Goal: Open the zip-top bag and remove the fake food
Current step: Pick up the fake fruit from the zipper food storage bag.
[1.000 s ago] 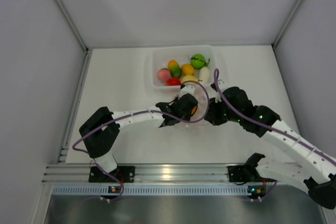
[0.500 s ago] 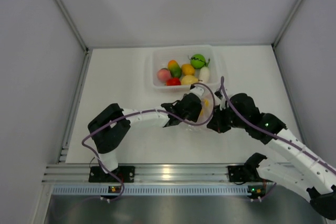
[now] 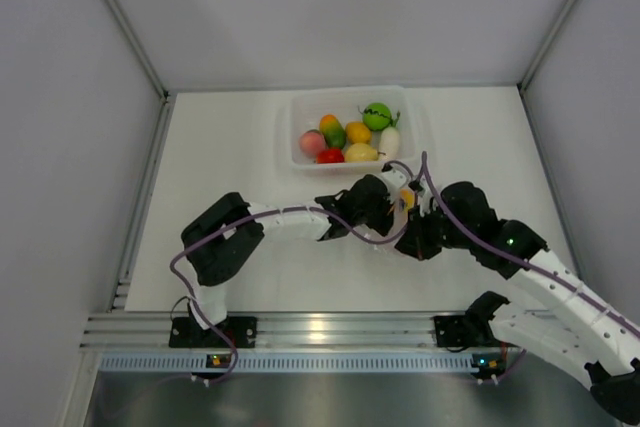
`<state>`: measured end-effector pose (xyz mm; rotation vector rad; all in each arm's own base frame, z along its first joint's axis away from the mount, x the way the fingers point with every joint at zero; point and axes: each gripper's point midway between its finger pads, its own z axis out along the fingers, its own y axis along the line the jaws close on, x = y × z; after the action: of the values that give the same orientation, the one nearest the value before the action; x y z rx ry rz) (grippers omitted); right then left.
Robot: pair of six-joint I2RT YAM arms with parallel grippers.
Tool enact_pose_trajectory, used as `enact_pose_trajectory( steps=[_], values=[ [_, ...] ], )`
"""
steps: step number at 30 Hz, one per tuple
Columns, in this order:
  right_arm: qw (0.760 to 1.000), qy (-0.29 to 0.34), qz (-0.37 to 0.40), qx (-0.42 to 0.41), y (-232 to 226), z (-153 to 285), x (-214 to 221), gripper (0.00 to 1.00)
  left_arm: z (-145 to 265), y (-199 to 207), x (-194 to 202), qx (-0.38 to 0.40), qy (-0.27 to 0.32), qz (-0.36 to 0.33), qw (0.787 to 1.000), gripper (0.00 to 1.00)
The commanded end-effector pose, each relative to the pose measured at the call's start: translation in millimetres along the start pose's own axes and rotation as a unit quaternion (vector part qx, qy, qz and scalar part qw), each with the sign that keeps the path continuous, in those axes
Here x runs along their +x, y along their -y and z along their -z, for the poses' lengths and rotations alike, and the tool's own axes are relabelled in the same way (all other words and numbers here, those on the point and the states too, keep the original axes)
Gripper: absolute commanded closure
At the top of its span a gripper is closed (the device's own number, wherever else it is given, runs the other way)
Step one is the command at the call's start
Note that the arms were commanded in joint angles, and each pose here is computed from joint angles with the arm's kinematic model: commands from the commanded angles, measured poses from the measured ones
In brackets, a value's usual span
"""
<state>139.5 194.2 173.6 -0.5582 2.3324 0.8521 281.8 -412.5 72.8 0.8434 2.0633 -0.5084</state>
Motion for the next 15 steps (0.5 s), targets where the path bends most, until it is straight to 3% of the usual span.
enact_pose_trajectory(
  steps=[1,10,13,15],
  values=[
    [0.999,-0.015,0.003,-0.03,-8,1,7,1.0,-21,17,-24,0.045,0.042,-0.048,0.997,0.27],
    [0.999,0.003,0.001,-0.041,-14,9,-2,1.0,-45,15,-27,0.029,0.05,-0.039,0.998,0.25],
    [0.999,0.002,0.0,-0.042,-14,9,1,1.0,-53,11,-28,0.013,0.052,-0.029,0.998,0.28],
    [0.999,-0.001,-0.002,-0.039,-12,8,4,1.0,-53,11,-31,0.009,0.054,-0.007,0.998,0.35]
  ],
)
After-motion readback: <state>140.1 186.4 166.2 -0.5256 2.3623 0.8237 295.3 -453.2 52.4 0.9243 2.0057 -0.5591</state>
